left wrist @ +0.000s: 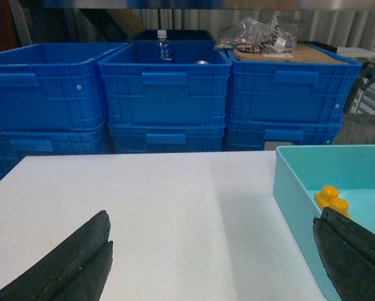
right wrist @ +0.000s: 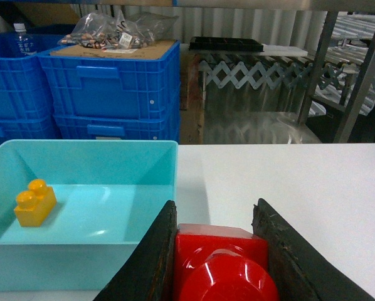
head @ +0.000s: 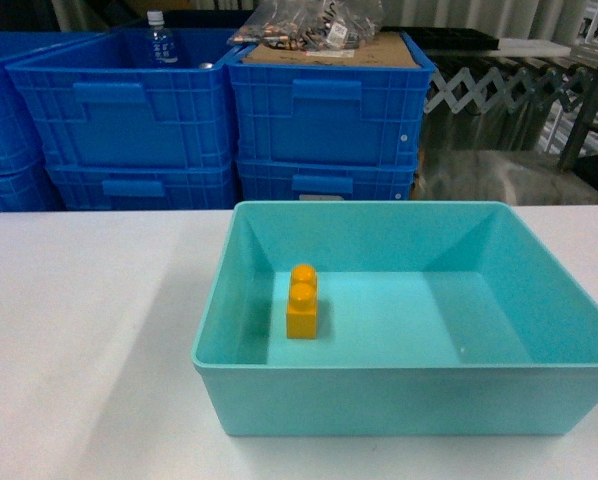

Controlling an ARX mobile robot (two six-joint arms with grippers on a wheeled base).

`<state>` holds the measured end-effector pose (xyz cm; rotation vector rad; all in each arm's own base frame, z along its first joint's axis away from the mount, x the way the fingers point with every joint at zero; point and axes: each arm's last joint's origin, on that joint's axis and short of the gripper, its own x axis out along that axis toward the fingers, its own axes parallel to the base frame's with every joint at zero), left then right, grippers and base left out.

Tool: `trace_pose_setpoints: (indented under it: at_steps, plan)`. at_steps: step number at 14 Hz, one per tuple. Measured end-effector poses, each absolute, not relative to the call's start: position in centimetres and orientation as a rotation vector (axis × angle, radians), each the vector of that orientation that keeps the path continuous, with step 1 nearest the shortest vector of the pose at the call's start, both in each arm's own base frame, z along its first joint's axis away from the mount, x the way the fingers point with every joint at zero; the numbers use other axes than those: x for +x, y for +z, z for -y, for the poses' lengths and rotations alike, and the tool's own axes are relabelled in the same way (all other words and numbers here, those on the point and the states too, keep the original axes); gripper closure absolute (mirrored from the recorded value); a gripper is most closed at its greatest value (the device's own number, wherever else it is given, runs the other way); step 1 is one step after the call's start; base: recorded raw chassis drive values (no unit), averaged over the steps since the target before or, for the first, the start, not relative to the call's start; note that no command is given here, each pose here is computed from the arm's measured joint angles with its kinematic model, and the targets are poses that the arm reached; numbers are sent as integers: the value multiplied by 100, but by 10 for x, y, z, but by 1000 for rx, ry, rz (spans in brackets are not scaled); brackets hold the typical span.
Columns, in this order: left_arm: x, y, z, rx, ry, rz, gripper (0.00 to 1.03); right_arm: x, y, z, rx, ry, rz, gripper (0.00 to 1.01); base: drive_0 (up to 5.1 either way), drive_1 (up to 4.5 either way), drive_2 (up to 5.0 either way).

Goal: Pick red block from blue box to shelf

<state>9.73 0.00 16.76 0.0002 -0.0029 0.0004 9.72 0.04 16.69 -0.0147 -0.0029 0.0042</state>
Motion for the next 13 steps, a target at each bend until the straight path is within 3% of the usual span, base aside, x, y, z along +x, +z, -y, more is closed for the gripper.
trace_pose_setpoints:
  at_steps: [13]
  plan:
    - [97, 168, 0, 0, 1, 3, 5, 97, 167, 0, -15, 5, 3, 72, -155, -155, -155]
